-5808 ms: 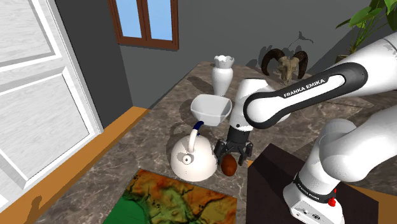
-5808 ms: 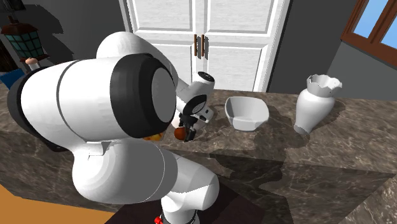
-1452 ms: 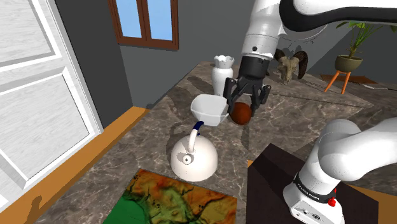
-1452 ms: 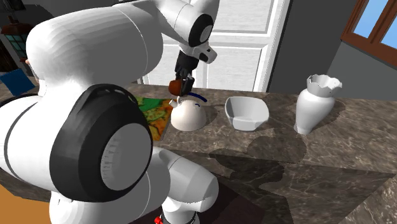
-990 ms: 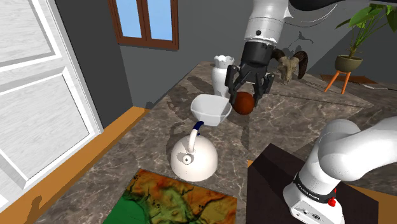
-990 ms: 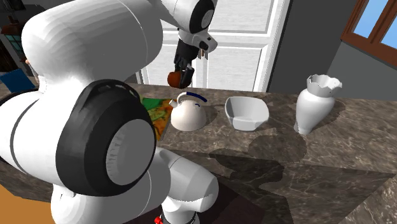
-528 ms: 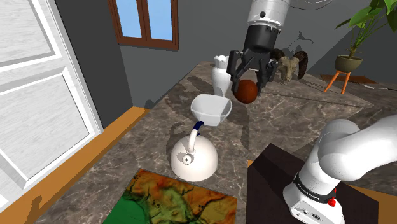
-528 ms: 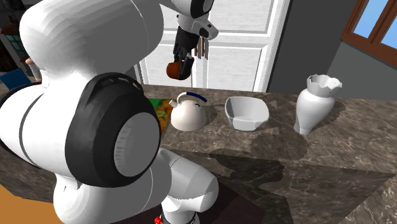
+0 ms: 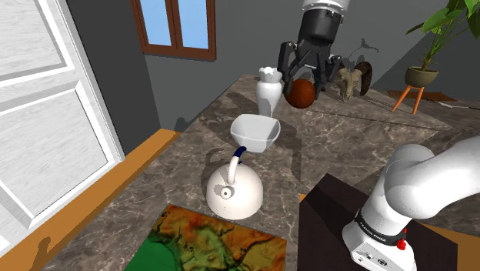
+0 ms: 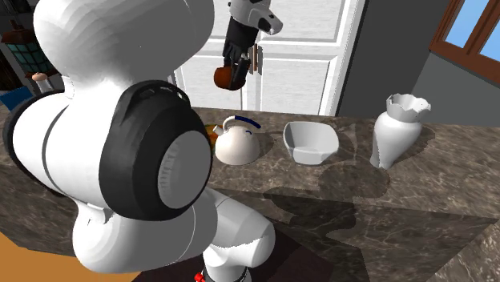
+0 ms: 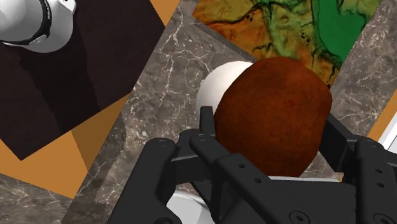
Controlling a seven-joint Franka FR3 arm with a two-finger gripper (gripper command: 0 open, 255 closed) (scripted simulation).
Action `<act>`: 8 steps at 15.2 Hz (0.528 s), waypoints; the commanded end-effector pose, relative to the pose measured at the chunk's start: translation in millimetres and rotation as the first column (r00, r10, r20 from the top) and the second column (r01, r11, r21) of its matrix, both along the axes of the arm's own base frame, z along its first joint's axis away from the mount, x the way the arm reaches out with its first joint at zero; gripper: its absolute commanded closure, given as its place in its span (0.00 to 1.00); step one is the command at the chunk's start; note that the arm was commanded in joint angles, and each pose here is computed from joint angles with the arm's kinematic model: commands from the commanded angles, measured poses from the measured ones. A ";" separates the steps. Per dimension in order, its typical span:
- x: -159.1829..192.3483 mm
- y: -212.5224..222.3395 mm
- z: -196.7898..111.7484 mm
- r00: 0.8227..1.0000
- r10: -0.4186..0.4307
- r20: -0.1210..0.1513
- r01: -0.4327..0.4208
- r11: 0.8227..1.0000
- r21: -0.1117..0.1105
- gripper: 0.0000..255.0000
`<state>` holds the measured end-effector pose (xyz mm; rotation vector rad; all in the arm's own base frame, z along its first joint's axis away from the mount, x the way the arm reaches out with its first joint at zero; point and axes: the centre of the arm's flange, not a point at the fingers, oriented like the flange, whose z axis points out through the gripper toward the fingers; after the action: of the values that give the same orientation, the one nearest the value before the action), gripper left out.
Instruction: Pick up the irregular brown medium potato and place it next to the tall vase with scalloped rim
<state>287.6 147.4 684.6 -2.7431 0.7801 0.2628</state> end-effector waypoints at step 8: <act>50.2 -103.8 -0.3 1.000 0.000 0.000 0.000 1.000 0.000 1.00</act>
<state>332.7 56.4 685.1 -2.7426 0.7809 0.2627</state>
